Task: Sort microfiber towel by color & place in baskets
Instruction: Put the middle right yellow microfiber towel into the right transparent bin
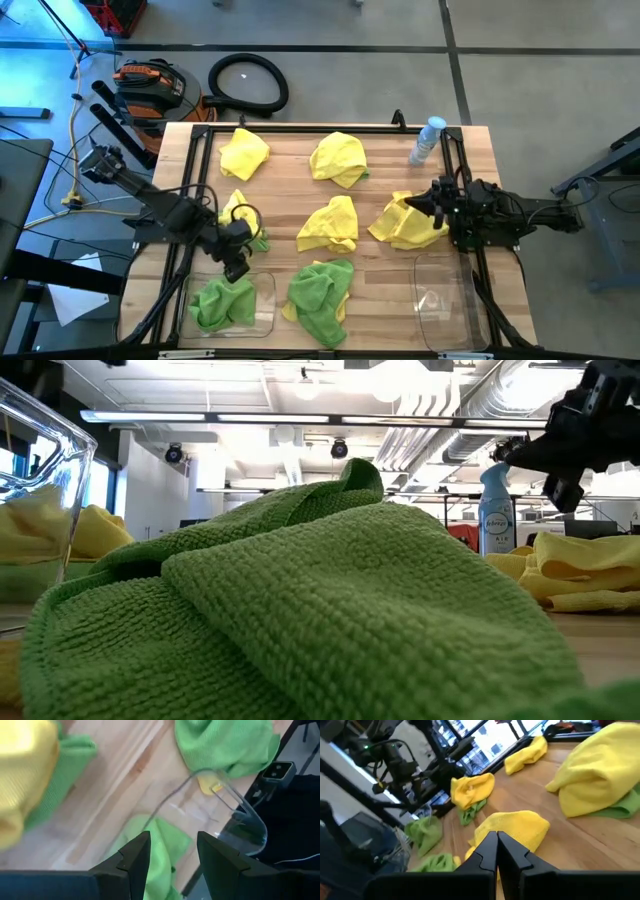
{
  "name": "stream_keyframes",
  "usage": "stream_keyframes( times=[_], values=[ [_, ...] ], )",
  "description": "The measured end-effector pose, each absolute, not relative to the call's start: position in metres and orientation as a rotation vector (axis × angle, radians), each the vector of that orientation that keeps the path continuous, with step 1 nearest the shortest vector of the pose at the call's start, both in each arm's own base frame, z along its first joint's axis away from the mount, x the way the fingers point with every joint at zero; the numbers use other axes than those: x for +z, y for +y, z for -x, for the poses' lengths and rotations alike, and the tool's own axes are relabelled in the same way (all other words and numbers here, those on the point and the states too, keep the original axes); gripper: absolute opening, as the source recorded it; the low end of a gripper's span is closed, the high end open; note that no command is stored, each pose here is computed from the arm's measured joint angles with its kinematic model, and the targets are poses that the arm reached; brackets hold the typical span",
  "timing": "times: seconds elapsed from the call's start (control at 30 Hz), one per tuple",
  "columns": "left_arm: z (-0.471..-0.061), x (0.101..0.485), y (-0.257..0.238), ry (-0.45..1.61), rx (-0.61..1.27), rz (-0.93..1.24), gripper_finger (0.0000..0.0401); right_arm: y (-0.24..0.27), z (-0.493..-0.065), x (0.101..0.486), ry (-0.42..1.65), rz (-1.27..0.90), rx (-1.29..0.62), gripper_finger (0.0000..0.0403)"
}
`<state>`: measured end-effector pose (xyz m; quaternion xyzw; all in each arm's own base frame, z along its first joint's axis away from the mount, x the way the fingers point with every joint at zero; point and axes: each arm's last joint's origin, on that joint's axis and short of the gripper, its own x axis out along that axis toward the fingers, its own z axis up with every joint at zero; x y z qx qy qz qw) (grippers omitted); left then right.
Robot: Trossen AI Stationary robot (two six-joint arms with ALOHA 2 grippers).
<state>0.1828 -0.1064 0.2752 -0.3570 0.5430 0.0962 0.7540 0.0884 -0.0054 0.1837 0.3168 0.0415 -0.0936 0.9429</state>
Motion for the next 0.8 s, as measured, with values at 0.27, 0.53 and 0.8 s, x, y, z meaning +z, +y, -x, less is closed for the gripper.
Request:
stream_keyframes(
  times=[0.27,0.53,0.8],
  values=[
    [-0.197,0.275,-0.077,1.064,0.306,0.64,0.0135,-0.009,-0.089,0.196,-0.056,-0.518,-0.256,0.0],
    [-0.218,0.281,-0.038,0.931,0.282,0.46,0.0133,-0.012,-0.076,0.262,-0.179,-0.353,-0.413,0.0],
    [-0.232,0.291,0.004,0.803,0.214,0.175,0.0133,-0.008,-0.113,0.331,0.291,-0.317,-0.57,0.0]
  ],
)
